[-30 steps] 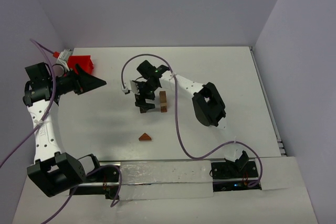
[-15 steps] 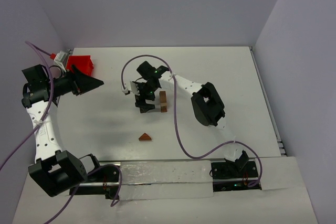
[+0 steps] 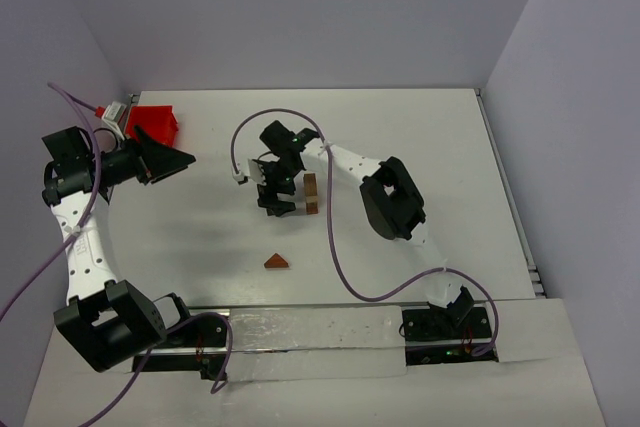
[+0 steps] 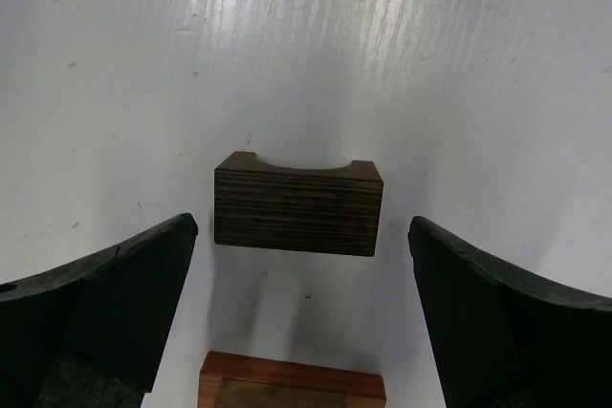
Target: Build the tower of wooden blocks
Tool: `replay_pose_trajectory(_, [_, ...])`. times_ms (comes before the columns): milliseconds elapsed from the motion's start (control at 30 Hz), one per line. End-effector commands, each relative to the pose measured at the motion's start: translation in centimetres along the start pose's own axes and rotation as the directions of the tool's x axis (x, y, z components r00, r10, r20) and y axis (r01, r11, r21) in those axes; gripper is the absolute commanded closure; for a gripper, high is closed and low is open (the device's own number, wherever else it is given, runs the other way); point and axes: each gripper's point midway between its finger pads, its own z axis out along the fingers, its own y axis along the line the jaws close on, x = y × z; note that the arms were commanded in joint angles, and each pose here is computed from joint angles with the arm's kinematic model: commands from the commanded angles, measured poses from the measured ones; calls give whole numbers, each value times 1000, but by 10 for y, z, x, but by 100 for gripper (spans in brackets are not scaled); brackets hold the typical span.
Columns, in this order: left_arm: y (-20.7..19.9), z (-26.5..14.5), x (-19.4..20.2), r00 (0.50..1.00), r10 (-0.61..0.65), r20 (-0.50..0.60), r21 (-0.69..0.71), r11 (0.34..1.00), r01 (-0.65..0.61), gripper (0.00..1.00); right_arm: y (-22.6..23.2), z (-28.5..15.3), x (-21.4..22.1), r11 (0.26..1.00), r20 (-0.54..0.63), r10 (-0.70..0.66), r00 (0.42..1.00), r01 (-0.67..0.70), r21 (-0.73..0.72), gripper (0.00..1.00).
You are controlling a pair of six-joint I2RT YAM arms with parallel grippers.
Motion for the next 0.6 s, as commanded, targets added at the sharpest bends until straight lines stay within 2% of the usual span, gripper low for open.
replay_pose_trajectory(0, [-4, -3, -6, 999, 46, 17, 18, 999, -47, 6, -3, 1, -12, 1000, 16, -13, 1000, 13, 11, 1])
replay_pose_trajectory(333, [-3, -3, -5, 999, 45, 20, 10, 999, -46, 6, -6, 1, -12, 1000, 18, -3, 1000, 2, 26, 9])
replay_pose_trajectory(567, [-1, -3, -6, 999, 46, 20, -1, 999, -46, 6, -8, -1, -14, 999, 33, -2, 999, 1, 50, 23])
